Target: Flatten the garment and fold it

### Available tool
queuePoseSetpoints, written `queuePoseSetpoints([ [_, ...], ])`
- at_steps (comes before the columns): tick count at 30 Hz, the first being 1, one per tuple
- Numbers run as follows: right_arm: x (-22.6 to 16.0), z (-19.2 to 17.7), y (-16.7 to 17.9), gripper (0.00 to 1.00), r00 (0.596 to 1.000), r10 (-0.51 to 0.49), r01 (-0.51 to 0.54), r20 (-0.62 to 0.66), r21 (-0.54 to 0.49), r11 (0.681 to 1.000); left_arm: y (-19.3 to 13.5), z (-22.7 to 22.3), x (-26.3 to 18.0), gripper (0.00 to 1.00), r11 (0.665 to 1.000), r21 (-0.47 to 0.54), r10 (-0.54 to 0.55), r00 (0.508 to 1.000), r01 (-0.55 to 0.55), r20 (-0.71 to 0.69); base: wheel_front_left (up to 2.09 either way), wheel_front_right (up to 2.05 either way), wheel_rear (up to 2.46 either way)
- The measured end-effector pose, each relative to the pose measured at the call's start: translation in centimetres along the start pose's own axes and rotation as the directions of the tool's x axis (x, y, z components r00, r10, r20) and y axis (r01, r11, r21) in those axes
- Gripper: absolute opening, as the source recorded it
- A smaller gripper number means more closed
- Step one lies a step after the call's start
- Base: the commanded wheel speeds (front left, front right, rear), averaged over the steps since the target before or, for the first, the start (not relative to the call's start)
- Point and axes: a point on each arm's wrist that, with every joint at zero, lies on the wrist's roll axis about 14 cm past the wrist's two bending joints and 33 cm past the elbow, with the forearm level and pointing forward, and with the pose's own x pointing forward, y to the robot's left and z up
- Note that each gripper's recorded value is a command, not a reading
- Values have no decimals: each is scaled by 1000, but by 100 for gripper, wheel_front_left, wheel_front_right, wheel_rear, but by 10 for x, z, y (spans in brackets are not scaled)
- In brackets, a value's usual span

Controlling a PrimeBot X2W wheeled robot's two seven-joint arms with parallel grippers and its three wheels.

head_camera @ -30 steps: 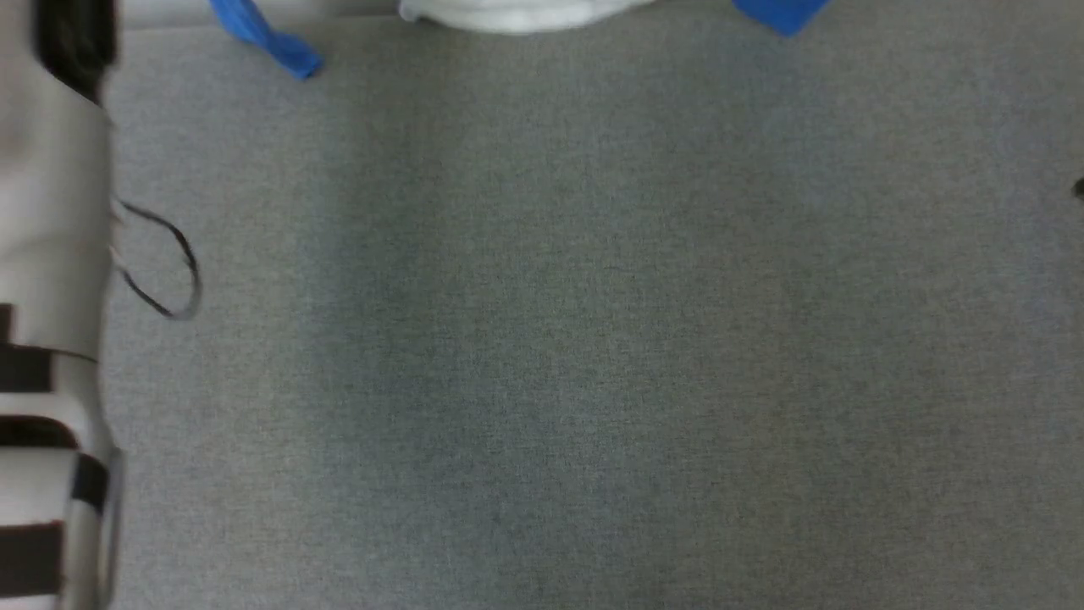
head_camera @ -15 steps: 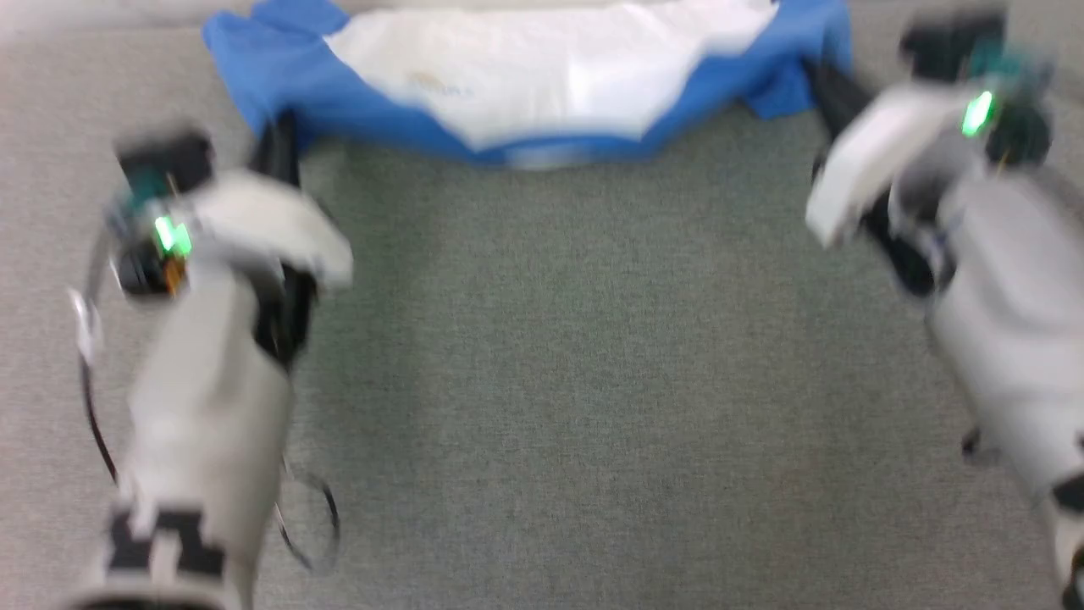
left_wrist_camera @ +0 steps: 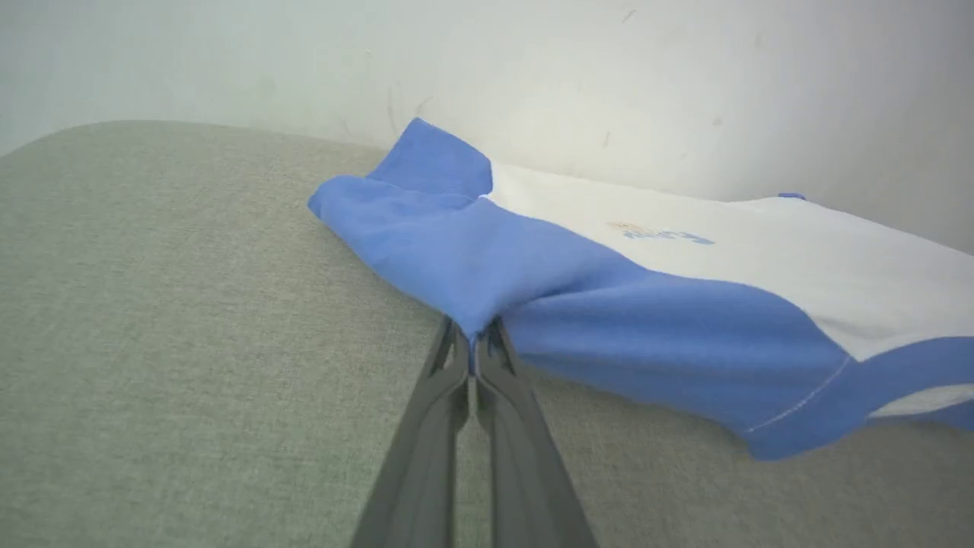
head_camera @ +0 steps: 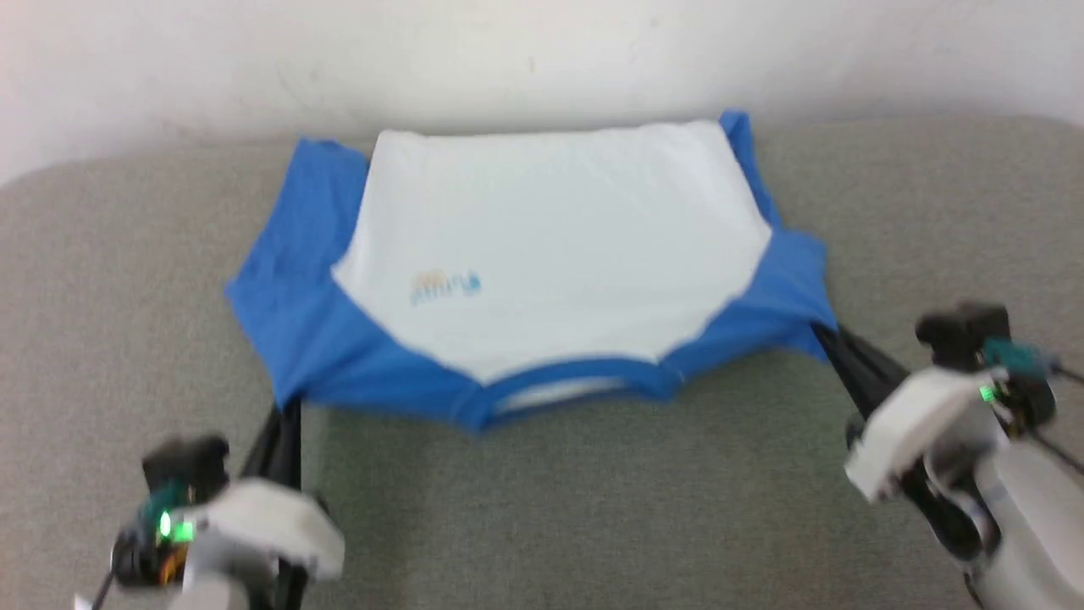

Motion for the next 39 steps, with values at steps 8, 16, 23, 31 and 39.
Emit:
queuePoseSetpoints([
  [8,-84,-27,1,0,990,-107,113,-86,62,992,-9,-17,-82,0,999,-33,22,989,-27,-144,0,0,0],
  [16,-137,-50,21,0,965,-175,194,-197,86,977,-11,-48,-133,0,996,-65,33,944,-57,-329,0,0,0],
  [23,-153,-81,27,0,934,-196,223,-300,60,973,-11,-88,-162,0,993,-83,29,867,-81,-498,0,0,0],
  [31,-144,-95,49,100,945,-133,170,-298,103,980,-30,-104,-163,100,986,-162,-62,848,-28,-526,0,0,0],
  [39,-136,-21,51,100,989,-145,144,12,74,987,-23,-36,-129,100,986,-169,-40,961,-7,-273,0,0,0],
])
